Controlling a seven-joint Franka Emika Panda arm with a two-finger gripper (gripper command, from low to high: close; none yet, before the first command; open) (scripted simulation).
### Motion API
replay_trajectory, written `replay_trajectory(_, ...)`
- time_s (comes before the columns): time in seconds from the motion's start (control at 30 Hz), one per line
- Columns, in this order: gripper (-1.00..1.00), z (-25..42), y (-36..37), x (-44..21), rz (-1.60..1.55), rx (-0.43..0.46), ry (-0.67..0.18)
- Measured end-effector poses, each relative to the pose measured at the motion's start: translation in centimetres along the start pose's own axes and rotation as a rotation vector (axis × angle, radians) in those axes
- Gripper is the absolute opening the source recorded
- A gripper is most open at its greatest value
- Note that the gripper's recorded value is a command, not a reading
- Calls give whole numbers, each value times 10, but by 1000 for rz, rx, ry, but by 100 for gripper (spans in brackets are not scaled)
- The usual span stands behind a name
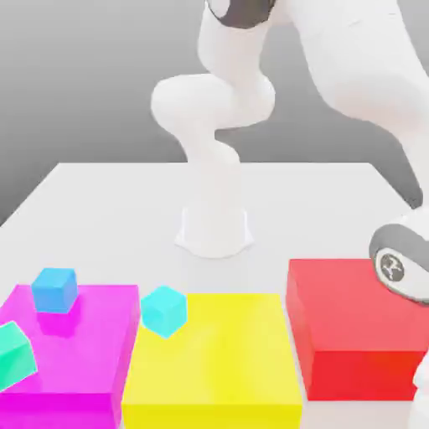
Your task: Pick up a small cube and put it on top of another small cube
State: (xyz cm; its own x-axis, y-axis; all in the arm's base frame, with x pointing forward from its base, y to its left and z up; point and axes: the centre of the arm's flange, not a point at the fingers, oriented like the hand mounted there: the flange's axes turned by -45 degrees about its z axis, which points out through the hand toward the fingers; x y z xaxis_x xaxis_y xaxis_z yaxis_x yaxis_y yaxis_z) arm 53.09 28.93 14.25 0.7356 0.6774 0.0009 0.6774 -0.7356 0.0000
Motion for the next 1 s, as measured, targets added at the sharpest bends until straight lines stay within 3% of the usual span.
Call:
replay_trajectory(0.13, -100, 6, 0, 0, -1, 1, -1)
replay_trajectory(0.27, -100, -39, 0, 0, -1, 2, -1)
replay_trajectory(0.43, -100, -84, 103, -46, 332, -22, -10)
replay_trajectory(0.67, -100, -130, 236, -160, 869, -33, -13)
replay_trajectory(0.97, -100, -155, 350, -366, 1628, -2, 0)
replay_trajectory(1.0, 100, -145, 360, -390, 1714, 1, 1)
